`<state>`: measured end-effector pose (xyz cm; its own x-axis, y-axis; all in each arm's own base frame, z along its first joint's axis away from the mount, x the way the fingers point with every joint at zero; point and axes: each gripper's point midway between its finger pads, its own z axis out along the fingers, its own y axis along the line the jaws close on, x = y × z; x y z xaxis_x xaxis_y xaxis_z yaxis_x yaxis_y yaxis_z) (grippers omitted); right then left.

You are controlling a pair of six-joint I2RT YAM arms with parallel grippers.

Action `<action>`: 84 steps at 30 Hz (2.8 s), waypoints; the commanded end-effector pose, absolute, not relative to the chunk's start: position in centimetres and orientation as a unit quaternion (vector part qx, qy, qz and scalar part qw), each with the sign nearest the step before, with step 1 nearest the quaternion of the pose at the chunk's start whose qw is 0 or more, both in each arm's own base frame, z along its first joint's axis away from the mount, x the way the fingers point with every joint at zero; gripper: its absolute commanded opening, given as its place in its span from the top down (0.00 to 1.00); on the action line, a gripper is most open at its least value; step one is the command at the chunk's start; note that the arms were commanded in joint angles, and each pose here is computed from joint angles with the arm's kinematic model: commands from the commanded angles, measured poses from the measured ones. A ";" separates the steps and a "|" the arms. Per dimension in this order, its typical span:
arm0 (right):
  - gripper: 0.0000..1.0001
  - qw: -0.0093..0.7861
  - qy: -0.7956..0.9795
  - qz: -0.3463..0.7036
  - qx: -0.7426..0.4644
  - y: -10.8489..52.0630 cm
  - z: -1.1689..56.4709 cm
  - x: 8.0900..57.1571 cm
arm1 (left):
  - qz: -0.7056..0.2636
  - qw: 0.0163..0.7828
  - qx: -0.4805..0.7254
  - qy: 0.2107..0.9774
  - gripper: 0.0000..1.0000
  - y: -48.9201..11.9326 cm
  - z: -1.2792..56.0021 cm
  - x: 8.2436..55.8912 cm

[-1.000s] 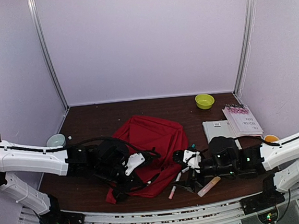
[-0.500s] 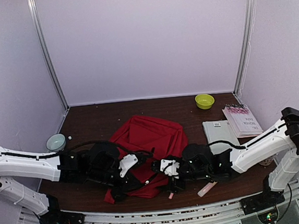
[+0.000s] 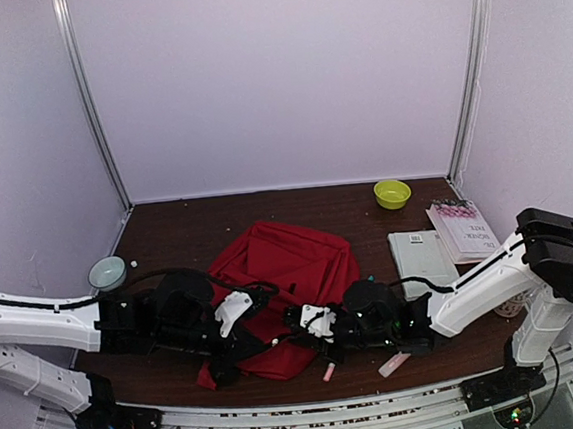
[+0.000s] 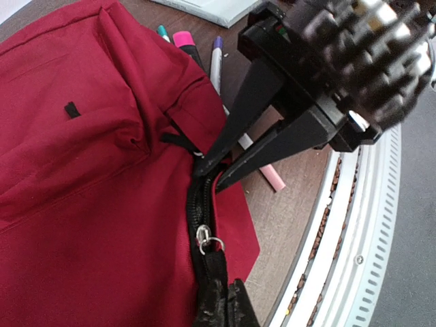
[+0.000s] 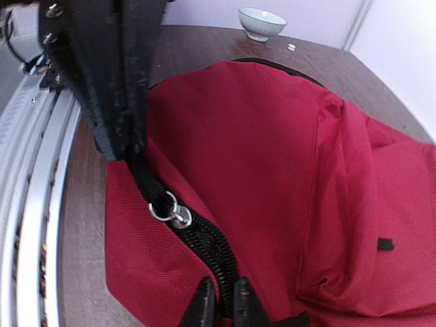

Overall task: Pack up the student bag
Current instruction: Hold the largest pocket of the student bag, then unzip the largest pocket of the student bag, then hold the largest pocket of the student bag, then unzip the largest pocket of the student bag.

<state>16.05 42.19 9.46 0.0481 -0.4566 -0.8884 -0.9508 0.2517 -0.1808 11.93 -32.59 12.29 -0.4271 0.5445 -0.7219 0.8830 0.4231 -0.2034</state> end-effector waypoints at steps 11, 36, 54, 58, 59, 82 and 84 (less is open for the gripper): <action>1.00 0.501 0.642 0.248 -0.525 40.4 10.3 17.1 | -0.268 0.316 0.395 0.820 1.00 -29.6 12.9 12.9; 0.33 0.474 0.657 0.307 -0.499 39.5 14.1 16.0 | -0.283 0.317 0.376 0.824 1.00 -30.6 15.2 13.1; 0.20 0.461 0.558 0.335 -0.603 41.0 16.1 11.5 | -0.298 0.317 0.402 0.805 1.00 -33.9 17.3 13.6; 0.21 0.454 0.549 0.346 -0.610 42.4 16.0 11.4 | -0.300 0.319 0.403 0.804 1.00 -33.9 17.6 13.6; 0.21 0.460 0.549 0.347 -0.606 42.8 16.0 11.6 | -0.301 0.318 0.404 0.804 1.00 -33.9 17.6 13.5; 1.00 0.486 0.574 0.332 -0.569 44.8 12.6 12.8 | -0.291 0.323 0.384 0.815 1.00 -32.6 18.1 13.7; 1.00 0.488 0.575 0.329 -0.568 44.6 12.8 12.9 | -0.273 0.320 0.376 0.826 1.00 -31.9 17.6 14.0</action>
